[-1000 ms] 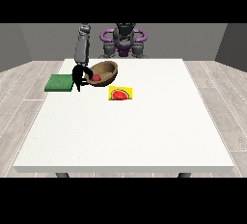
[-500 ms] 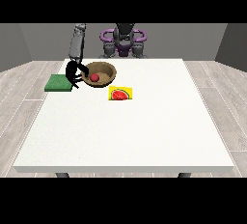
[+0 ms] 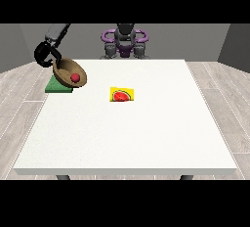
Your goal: Pick the cup and pour the ball into the bowl, then pick the bowl and place it on the pad
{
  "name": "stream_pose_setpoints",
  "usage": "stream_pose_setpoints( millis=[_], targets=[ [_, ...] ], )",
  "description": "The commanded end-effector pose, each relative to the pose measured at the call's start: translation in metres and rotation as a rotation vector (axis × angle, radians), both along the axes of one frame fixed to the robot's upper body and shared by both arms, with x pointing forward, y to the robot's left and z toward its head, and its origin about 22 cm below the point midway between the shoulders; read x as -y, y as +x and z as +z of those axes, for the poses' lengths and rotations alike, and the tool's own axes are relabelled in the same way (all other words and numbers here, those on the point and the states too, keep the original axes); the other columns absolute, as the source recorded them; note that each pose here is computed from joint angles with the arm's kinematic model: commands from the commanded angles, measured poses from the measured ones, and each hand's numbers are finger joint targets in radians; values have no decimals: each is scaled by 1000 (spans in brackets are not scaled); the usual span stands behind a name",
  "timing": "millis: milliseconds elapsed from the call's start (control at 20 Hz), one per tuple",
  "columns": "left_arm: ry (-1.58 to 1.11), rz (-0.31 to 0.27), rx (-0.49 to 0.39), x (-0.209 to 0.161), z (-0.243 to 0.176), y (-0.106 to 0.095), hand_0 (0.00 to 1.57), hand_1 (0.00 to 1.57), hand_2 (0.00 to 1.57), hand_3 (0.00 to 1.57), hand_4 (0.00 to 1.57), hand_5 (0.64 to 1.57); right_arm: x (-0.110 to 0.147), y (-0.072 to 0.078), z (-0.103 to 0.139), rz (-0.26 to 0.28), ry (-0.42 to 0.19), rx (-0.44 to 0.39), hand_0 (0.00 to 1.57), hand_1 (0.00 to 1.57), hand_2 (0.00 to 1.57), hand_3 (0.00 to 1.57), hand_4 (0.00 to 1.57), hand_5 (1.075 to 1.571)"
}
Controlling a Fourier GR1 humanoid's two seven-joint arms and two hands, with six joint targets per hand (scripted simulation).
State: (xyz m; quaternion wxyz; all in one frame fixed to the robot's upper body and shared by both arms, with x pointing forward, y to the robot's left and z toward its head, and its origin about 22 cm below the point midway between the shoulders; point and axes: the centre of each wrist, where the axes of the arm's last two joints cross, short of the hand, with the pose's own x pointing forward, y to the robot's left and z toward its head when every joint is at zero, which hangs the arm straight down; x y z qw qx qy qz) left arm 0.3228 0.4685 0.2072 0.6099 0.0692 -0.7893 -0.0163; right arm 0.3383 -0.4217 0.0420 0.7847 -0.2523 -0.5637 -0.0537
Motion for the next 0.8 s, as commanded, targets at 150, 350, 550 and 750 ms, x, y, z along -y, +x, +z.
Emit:
stream_pose_setpoints(
  millis=[150, 350, 550, 750],
  targets=[
    [-3, 59, -25, -38, -14, -23, 0, 0, 0, 0, 1203, 1542, 17, -1, 27, 19, -12, 3, 1571, 1571, 1571, 671, 1067, 1566],
    [12, 42, 41, -22, -25, -15, 0, 0, 0, 0, 1207, 1551, 40, -1, 51, -9, 20, 62, 1571, 1571, 1571, 585, 1094, 1564],
    [13, 58, 80, -33, -12, -21, 0, 0, 0, 0, 1215, 1553, 41, -10, 23, -28, 34, 70, 1571, 1571, 1571, 489, 1073, 1568],
    [20, 2, 80, -21, 2, -14, 0, 0, 0, 0, 1208, 1553, 33, -6, 5, -54, 94, 53, 1571, 1571, 1571, 444, 1060, 1569]
  ],
)
